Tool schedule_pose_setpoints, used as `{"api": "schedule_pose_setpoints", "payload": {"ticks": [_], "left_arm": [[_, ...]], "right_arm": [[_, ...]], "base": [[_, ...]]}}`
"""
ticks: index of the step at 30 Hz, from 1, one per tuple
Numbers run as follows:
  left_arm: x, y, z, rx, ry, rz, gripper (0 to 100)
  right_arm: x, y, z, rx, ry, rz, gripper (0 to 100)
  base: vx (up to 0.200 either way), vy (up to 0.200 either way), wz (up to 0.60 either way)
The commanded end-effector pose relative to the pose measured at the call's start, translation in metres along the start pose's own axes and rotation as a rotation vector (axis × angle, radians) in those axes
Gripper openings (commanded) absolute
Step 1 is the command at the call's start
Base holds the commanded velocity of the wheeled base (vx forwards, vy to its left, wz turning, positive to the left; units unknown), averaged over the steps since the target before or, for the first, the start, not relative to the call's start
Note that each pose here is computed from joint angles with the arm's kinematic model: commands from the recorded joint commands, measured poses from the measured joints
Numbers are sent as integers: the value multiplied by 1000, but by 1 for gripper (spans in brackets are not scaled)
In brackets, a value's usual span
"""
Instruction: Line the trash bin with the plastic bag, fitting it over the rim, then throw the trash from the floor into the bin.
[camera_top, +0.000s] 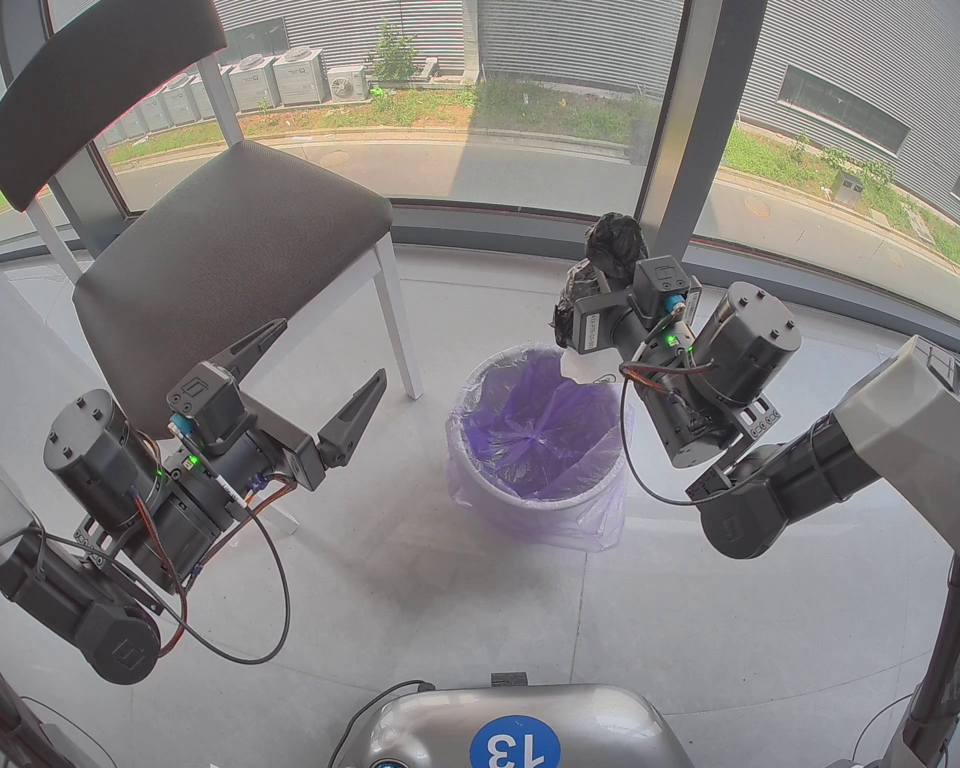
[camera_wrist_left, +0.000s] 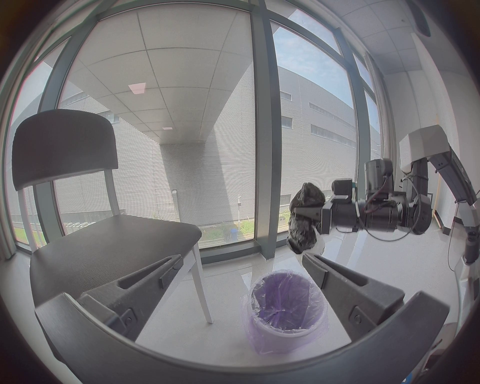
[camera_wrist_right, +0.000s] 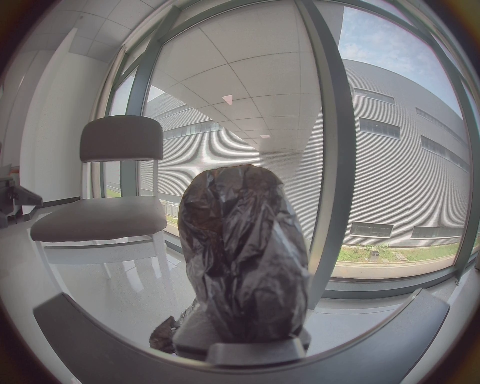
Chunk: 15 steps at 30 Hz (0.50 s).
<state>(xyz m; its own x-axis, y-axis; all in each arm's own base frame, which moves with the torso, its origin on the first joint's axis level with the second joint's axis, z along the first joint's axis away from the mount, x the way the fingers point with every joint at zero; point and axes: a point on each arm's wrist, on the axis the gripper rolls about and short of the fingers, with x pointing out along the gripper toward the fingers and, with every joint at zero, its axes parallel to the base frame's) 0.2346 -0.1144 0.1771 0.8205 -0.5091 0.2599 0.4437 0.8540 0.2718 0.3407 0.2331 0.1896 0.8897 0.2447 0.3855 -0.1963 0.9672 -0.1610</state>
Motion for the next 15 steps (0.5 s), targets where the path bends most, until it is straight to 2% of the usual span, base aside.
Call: {"api": "schedule_pose_setpoints", "payload": {"ticks": [1,15], "left_arm": [[-2,0,7,2,-32,3,100],[-6,-1,4,2,-15,2,100]], "right_arm": [[-1,15,-16,2,24,33,0],[6,44,-65,76,75,79,0]], "base": [[0,0,0],[0,0,0]]}}
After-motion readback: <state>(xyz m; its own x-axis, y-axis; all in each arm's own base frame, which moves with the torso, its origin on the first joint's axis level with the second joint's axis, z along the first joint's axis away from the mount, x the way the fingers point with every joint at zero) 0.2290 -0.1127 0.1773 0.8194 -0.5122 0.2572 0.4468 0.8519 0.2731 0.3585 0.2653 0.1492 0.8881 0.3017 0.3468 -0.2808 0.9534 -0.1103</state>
